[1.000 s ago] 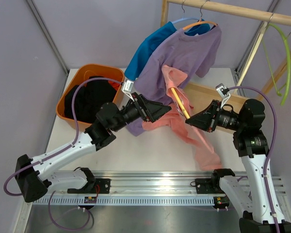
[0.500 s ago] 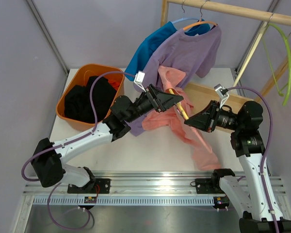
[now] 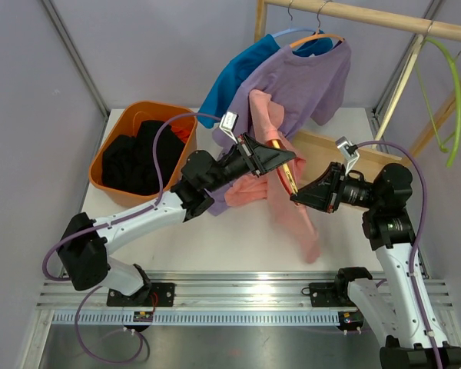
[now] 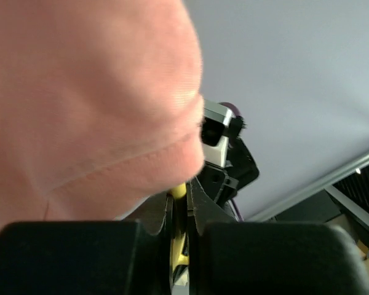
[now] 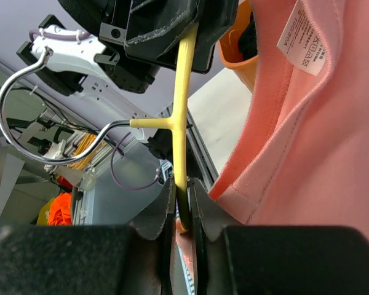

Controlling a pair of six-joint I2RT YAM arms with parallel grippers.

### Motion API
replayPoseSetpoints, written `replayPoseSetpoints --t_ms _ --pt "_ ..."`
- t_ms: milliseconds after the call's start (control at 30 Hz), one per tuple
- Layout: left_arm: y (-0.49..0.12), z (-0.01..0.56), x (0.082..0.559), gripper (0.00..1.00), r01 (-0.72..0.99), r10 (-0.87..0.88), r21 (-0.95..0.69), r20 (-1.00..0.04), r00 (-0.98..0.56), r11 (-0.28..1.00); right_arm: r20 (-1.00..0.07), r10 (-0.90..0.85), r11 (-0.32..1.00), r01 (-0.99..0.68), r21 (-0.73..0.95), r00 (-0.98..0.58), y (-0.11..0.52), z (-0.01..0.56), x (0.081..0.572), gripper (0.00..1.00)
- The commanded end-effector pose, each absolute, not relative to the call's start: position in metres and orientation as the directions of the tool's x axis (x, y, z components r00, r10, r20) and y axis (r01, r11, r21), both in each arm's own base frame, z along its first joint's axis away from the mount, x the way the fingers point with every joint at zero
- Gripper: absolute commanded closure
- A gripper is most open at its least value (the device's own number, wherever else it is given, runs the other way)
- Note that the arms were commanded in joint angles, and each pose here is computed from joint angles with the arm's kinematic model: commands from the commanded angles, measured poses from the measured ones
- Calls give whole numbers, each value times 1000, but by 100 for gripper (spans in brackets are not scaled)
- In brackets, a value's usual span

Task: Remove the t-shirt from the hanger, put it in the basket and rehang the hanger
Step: Pass the hanger from the right arm to the left, then pass the hanger from the left arm to the right

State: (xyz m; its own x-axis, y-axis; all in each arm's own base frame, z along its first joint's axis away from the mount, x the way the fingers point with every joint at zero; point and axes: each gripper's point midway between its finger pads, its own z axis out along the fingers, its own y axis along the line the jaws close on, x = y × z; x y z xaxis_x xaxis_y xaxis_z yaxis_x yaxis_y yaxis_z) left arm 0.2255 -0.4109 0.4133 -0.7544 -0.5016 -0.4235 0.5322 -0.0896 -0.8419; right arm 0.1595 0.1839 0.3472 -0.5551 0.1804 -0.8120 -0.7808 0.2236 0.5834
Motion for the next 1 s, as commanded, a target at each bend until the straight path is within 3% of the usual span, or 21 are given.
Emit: replayPoseSetpoints --t_ms 0,67,100,133,200,300,467,500,533,633,967 --pt "-407 441 217 100 646 -510 -755 -513 -691 -116 -873 167 196 -852 485 -458 186 367 150 98" --pt "-405 436 215 100 651 -478 -754 -539 -693 -93 -906 137 221 -879 422 -400 184 371 148 81" --pt "-403 438 214 100 662 -468 -745 -556 -687 -85 -888 114 231 -857 461 -446 183 363 145 67" --pt "-403 430 215 100 648 -442 -759 -561 -700 -64 -926 77 248 -893 376 -369 181 362 145 48" --pt "-393 430 212 100 660 -403 -749 -588 -702 -57 -931 36 284 -889 358 -363 178 365 140 37" --pt "-382 416 210 100 662 -324 -750 -627 -708 5 -976 -57 317 -930 184 -212 171 367 141 25" --pt "-374 392 186 100 651 -119 -757 -652 -748 56 -975 -165 359 -930 79 -147 162 367 158 19" --pt "-373 387 182 100 656 -80 -752 -659 -748 62 -963 -187 341 -932 120 -193 162 358 153 19" --pt "-372 379 177 100 638 -36 -767 -641 -767 72 -966 -227 292 -955 56 -126 162 354 155 19" --pt "-366 381 150 100 621 92 -783 -619 -780 -6 -949 -257 195 -971 136 -184 166 344 159 21" --pt "-364 387 130 100 582 192 -811 -582 -790 -62 -967 -172 234 -961 147 -190 181 365 186 25"
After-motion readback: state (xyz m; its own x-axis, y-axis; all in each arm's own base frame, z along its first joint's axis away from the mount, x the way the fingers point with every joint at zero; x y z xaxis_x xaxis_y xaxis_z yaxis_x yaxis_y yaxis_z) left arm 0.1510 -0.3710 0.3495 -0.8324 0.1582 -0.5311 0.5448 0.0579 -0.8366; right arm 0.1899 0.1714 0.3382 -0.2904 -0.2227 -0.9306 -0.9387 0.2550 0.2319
